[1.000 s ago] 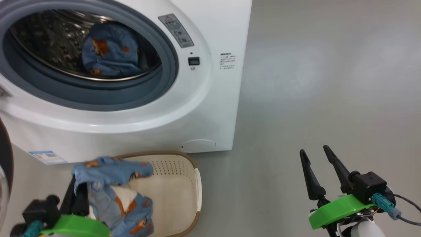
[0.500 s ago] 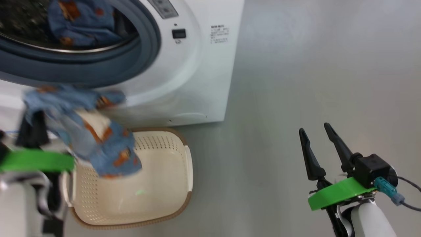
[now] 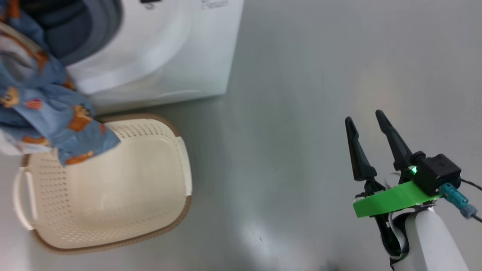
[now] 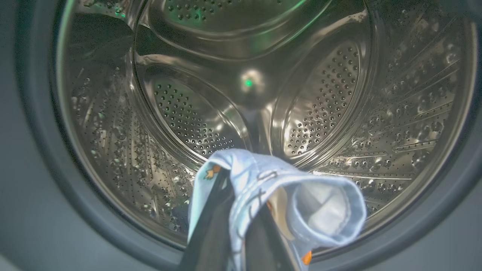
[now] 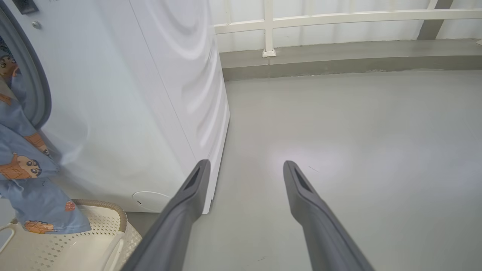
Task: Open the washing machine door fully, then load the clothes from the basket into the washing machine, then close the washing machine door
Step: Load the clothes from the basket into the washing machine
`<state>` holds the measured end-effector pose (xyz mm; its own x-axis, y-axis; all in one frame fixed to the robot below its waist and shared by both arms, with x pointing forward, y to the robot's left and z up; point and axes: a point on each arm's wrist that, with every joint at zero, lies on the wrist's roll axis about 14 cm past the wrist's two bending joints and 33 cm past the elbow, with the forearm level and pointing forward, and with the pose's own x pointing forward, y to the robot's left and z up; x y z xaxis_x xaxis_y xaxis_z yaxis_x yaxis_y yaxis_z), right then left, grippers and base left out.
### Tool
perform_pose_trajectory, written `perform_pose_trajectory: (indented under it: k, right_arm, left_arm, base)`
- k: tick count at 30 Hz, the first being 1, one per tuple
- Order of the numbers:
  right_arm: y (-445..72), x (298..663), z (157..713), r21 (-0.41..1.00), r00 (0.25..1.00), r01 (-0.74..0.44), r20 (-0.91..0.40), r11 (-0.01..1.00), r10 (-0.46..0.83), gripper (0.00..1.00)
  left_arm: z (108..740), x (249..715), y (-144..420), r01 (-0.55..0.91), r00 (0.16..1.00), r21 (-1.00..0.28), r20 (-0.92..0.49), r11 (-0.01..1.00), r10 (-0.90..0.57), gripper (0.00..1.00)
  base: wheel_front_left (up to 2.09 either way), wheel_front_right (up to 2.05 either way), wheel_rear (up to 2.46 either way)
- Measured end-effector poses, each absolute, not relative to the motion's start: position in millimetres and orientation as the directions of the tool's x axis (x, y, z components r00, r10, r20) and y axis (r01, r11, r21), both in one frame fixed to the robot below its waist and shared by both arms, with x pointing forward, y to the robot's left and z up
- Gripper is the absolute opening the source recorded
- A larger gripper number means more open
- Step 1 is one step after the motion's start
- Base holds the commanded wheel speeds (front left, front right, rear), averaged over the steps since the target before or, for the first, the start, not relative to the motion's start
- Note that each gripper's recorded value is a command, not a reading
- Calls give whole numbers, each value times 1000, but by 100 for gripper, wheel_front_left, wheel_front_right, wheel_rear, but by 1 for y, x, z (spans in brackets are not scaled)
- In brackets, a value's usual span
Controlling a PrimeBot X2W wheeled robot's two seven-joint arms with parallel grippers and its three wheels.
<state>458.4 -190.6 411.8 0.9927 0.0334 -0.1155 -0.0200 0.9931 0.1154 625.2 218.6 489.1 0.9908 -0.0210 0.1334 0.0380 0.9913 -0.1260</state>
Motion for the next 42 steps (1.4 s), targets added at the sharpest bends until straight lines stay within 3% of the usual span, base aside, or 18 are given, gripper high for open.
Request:
perform_pose_trajectory:
  k: [17, 24, 42]
  right_arm:
    - [-223, 456, 351, 102, 965, 76, -257, 992, -48, 100]
    - [-231, 446, 340, 105, 952, 109, -299, 988, -74, 100]
    - [-231, 433, 321, 105, 929, 122, -362, 987, -77, 100]
  left_arm:
    - [424, 740, 190, 90, 993, -113, 83, 990, -81, 0]
    - [409, 760, 180, 100, 993, -121, 81, 988, -91, 0]
    - [457, 808, 206, 38, 971, -147, 239, 988, -2, 0]
  base:
    - [0, 0, 0]
    - [0, 0, 0]
    - [0, 0, 0]
